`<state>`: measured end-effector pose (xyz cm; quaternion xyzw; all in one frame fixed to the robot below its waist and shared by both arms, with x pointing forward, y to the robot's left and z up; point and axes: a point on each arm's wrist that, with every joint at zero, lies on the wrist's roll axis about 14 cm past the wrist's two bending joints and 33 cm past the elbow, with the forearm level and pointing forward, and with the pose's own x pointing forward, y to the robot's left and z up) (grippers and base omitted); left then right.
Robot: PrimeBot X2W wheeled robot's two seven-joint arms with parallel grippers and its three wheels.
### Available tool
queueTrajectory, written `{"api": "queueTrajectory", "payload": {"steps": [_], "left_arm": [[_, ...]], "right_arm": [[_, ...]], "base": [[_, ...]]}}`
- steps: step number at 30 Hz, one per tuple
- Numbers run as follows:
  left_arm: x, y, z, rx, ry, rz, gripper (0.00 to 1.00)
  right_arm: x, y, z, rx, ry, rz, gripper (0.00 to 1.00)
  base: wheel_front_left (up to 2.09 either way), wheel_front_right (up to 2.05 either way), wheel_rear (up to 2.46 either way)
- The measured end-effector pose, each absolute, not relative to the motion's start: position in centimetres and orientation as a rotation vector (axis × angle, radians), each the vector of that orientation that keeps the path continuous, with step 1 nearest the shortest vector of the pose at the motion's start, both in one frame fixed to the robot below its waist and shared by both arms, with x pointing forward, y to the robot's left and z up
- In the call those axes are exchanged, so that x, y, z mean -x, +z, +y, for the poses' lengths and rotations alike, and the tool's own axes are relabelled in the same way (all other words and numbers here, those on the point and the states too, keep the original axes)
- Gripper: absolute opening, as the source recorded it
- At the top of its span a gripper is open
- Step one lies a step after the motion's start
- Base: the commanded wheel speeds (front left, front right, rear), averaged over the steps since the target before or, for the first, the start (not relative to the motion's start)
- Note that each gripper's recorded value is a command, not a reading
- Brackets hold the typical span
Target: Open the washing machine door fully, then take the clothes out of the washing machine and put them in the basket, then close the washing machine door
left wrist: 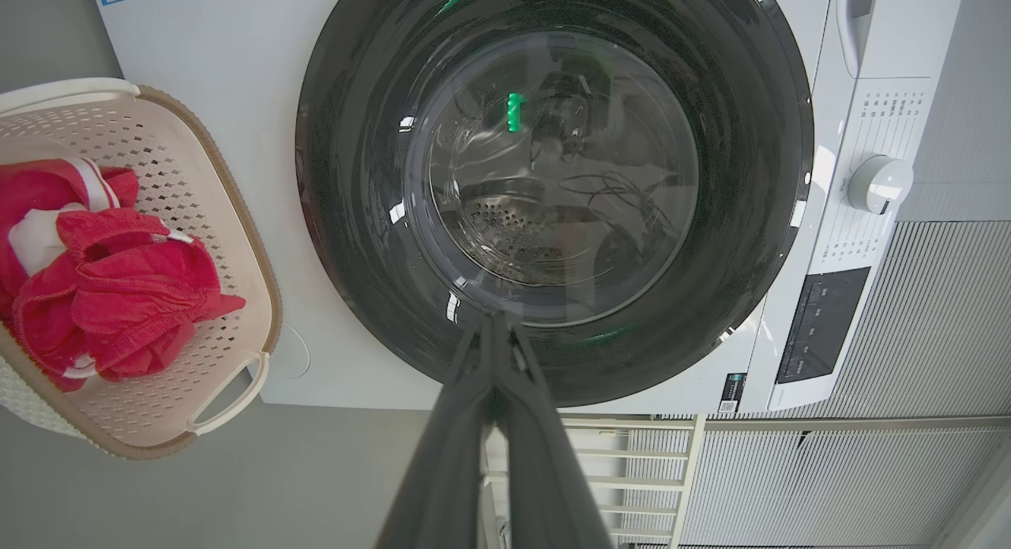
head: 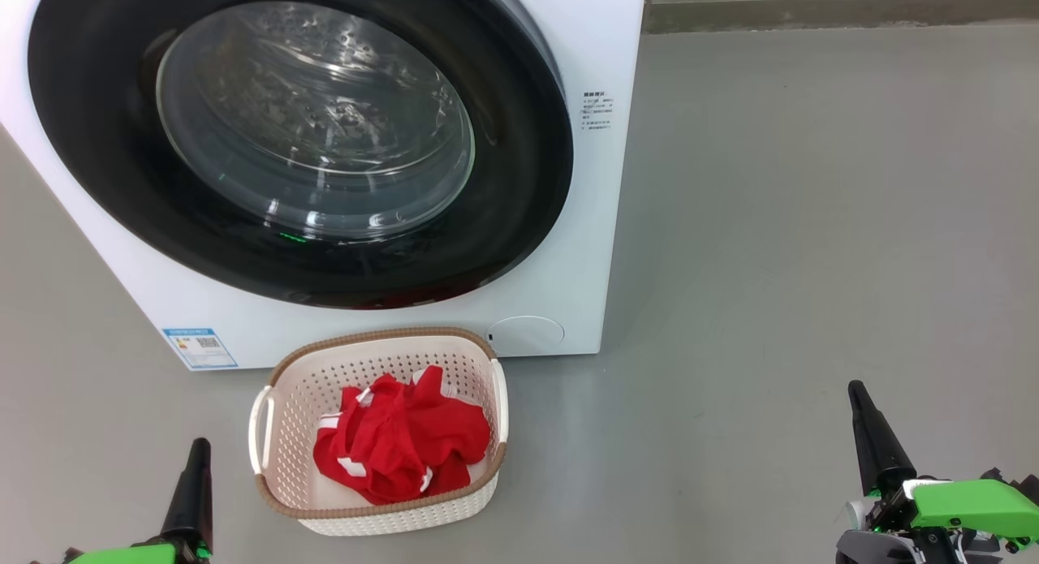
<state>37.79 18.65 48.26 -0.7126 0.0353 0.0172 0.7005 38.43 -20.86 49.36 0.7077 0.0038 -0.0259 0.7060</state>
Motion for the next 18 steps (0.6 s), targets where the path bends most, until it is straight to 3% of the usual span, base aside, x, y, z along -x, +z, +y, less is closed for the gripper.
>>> {"api": "queueTrajectory", "payload": {"steps": [18], "left_arm": [[-37.79, 48.26, 18.68, 1.587, 0.039, 0.078, 0.00]], "right_arm": [[-38.43, 49.35, -20.85, -1.573, -0.058, 0.008, 0.00]], "base": [[0.00, 0.00, 0.00]]}}
